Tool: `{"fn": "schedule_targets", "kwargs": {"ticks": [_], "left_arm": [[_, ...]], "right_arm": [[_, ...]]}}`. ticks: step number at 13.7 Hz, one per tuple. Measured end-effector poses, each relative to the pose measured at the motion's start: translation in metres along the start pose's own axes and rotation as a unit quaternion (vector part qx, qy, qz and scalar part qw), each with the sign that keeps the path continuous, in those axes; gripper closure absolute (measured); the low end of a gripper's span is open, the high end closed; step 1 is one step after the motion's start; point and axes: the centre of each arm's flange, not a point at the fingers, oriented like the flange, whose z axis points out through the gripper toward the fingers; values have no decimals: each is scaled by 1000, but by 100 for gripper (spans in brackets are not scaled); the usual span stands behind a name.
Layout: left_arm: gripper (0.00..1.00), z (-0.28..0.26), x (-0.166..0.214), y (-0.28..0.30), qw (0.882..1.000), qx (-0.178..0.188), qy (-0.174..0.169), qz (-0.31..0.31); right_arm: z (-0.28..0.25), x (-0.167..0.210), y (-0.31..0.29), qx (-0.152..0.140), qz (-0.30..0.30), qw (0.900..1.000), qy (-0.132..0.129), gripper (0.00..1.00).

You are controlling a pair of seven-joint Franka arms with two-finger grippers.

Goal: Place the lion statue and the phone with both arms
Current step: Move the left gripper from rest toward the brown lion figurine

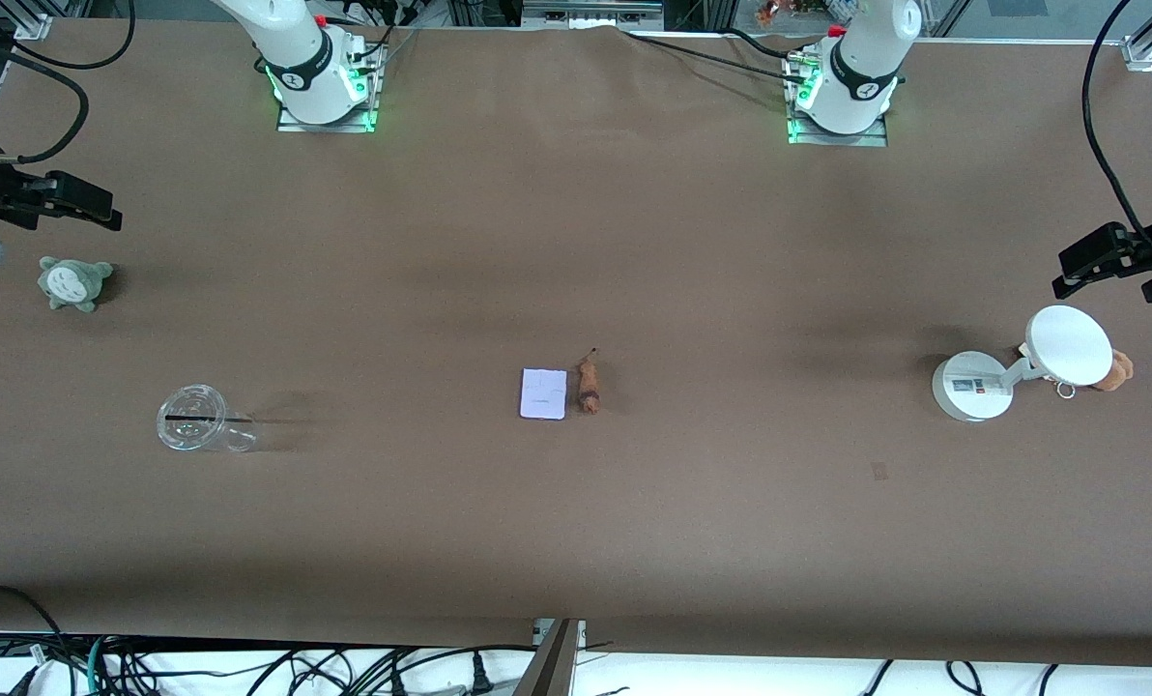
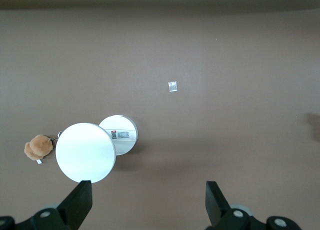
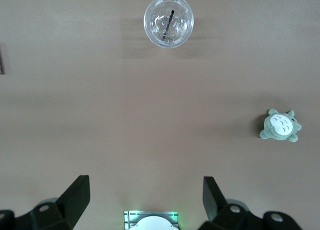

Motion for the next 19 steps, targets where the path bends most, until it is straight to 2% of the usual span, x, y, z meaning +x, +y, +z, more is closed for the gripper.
{"fn": "schedule_targets", "kwargs": {"ticks": [5,11,19], "left_arm": [[0,-6,3,-1,1000,2,17,-1],[0,-8,4,0,1000,2,19,0],[0,35,27,8,1000,-5,-6,9]], "right_arm": [[2,1,0,0,0,1000,-1,0],[4,3,0,-1,0,1000,-2,0],[4,3,0,-1,1,1000,-2,0]]}}
